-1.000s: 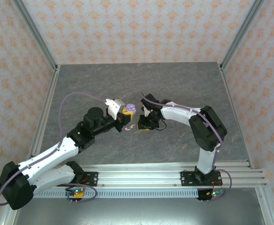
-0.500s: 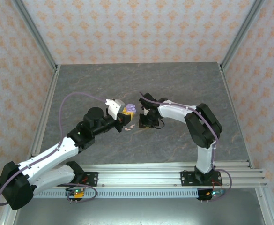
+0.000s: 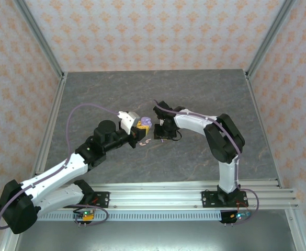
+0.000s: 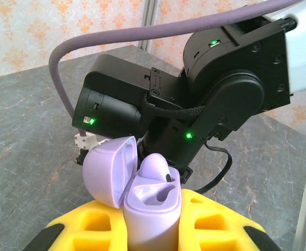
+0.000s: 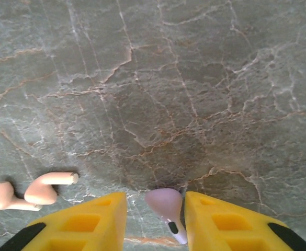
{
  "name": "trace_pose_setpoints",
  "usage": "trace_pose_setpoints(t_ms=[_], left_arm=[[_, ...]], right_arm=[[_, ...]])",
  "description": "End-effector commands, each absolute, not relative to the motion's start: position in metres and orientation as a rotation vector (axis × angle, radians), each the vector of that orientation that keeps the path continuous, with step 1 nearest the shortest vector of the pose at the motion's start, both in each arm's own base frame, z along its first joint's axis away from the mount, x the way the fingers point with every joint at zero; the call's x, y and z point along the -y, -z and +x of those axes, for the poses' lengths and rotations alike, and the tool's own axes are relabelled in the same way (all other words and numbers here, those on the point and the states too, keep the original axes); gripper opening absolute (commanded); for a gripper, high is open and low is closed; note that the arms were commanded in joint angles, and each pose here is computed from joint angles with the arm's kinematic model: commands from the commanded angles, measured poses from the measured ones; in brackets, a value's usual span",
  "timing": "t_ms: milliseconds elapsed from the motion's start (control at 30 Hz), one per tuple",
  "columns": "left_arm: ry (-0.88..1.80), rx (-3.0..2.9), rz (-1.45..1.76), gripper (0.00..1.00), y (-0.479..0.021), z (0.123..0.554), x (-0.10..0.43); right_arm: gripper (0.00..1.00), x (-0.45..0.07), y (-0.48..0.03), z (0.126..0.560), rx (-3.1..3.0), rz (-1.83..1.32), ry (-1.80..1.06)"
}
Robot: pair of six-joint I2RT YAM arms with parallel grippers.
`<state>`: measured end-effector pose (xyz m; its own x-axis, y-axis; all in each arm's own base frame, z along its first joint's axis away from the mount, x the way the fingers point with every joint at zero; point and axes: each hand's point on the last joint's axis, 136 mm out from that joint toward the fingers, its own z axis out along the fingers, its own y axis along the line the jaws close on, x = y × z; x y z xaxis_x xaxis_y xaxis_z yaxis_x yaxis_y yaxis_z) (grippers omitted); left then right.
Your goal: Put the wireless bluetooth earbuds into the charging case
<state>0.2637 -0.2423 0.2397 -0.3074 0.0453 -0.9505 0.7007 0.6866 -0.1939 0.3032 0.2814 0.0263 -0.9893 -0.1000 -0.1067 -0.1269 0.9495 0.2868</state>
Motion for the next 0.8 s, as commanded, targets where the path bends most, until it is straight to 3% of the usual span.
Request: trace_pose_setpoints(t_ms=[0,767], left_arm=[[0.746,-1.750,0.601,0.11,-0.2441,0.2635,0.2458],[0.735,-1.754,0.589,0.11,-0.2425,0.2652,0.2441]], right_arm=[[0.35,-0.2746,-0.0238,0.3040,-3.030,-0.213,-0.355],[0.32,-0.2716,-0.0197,0.3080,-3.015,-0.255,-0.125]])
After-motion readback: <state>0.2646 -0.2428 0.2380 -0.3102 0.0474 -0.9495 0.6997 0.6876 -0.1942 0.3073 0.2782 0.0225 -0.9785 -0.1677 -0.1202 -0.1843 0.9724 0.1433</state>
